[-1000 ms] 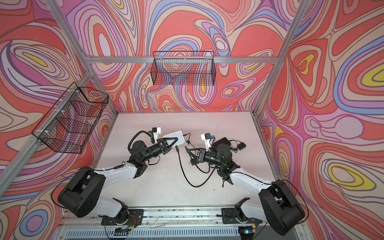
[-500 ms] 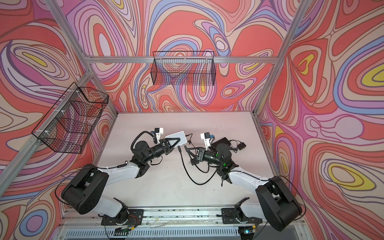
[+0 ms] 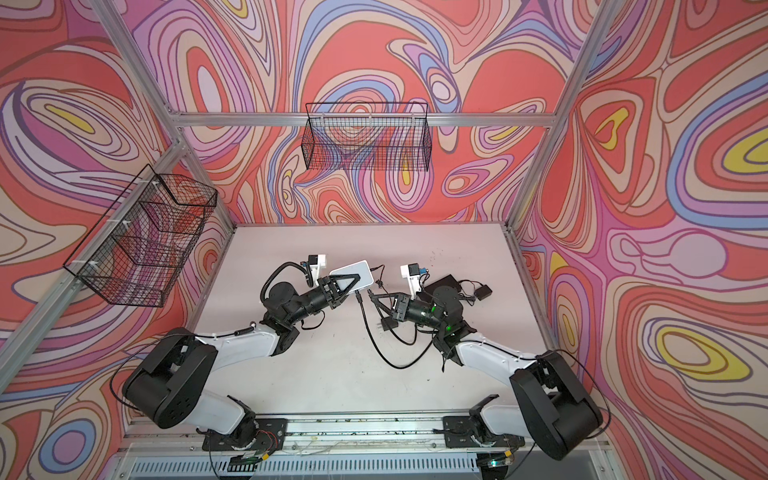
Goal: Insert the plug into the switch port
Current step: 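Align the plug with a free router port using the right gripper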
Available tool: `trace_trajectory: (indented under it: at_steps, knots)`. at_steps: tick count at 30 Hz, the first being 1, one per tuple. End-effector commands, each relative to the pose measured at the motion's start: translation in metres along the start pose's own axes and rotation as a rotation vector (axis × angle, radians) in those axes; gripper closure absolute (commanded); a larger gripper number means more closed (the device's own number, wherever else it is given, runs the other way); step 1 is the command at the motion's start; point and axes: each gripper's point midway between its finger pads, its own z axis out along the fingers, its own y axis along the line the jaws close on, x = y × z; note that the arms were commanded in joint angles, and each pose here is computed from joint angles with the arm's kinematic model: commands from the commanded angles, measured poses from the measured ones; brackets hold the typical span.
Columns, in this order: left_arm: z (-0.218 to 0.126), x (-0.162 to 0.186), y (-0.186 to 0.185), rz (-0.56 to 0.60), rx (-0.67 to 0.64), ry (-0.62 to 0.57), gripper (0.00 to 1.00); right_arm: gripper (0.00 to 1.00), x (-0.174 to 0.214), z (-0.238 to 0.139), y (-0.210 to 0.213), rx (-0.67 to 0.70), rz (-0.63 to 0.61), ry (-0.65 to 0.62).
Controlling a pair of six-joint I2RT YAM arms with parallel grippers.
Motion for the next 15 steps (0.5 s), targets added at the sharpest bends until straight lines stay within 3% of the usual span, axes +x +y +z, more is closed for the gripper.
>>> trace_trajectory:
  at_steps: [1, 15]
  knots:
    - [0.002, 0.0, -0.022, 0.042, 0.092, -0.003, 0.97, 1.0, -0.01, 0.002, 0.012, -0.035, -0.025, -0.017]
    - [-0.004, 0.008, -0.023, 0.02, 0.11, 0.014, 0.97, 1.0, -0.023, 0.01, 0.024, -0.097, -0.025, -0.04]
